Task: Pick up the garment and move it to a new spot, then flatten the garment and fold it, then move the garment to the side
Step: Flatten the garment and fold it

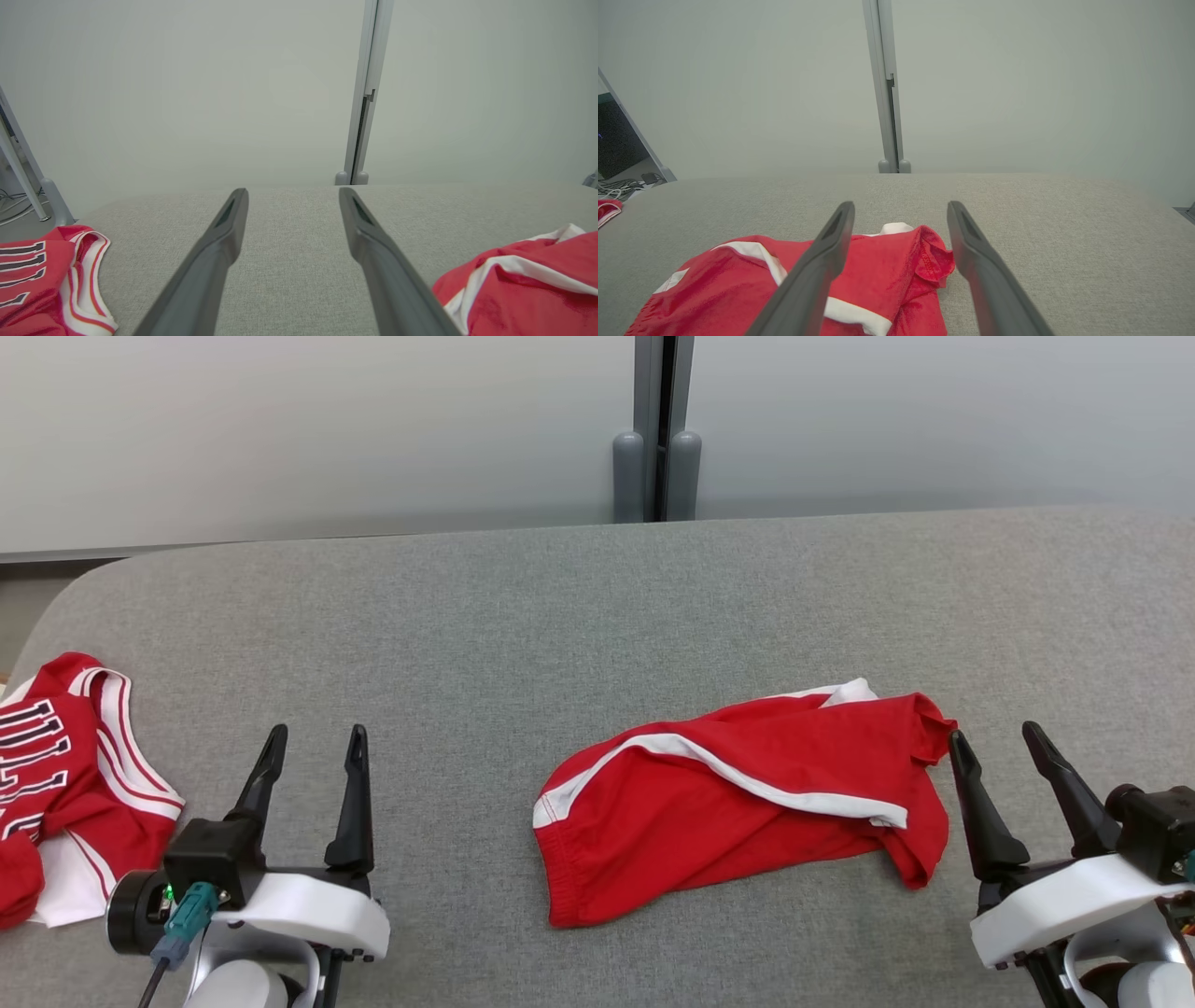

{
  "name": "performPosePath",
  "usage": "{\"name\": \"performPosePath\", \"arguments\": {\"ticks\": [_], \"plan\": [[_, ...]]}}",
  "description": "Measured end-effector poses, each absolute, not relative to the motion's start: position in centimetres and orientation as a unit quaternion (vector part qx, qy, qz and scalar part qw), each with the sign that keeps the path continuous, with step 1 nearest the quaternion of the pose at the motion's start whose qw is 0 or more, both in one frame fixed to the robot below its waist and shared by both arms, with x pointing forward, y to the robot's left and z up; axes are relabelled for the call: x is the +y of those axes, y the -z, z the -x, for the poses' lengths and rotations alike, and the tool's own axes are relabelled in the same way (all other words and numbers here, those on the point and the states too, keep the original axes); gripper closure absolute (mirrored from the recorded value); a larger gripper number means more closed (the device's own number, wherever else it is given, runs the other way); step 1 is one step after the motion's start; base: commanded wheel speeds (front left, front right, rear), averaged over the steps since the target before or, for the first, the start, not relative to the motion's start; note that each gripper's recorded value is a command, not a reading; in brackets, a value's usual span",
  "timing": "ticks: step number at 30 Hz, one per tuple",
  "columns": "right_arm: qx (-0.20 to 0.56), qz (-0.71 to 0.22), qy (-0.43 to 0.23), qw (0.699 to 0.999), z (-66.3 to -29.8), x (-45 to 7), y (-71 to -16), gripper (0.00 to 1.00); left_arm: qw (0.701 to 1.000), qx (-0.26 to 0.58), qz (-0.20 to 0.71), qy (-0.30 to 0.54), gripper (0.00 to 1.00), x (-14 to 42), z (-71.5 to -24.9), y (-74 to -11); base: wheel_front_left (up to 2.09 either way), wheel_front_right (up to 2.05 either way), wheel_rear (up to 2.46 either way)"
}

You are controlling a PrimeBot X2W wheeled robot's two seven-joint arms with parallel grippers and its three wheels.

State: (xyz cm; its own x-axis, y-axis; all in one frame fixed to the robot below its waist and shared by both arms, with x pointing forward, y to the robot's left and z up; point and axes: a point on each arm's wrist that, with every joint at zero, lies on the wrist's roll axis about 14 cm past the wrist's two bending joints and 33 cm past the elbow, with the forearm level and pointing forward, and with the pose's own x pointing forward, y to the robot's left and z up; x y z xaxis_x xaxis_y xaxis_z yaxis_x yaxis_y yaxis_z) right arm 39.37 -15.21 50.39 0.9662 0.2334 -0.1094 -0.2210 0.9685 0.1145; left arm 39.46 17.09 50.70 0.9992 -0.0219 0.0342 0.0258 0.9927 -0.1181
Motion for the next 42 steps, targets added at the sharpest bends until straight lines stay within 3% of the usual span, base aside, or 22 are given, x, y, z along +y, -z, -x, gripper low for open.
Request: {"name": "performPosePath", "arguments": {"ticks": [22,29,35,42], "plan": [[0.05,-0.049,-0.123,0.99,-38.7,-14.7,-51.4,0.0,0.998,0.007,0.059,0.003,0.0,17.8,-37.4,-50.6,0.0,0.0,0.0],[0.056,-0.051,-0.123,0.989,-39.0,-14.6,-51.1,0.0,0.993,0.024,0.085,0.072,0.0,13.8,-38.5,-50.4,0.0,0.0,0.0],[0.065,-0.056,-0.125,0.988,-39.5,-14.4,-50.5,0.0,0.974,0.116,0.116,0.159,0.0,8.0,-39.5,-46.8,0.0,0.0,0.0],[0.082,-0.066,-0.11,0.988,-39.4,-15.3,-49.1,0.0,0.942,0.23,0.132,0.205,0.0,4.8,-39.1,-41.1,0.0,0.0,0.0]]}}
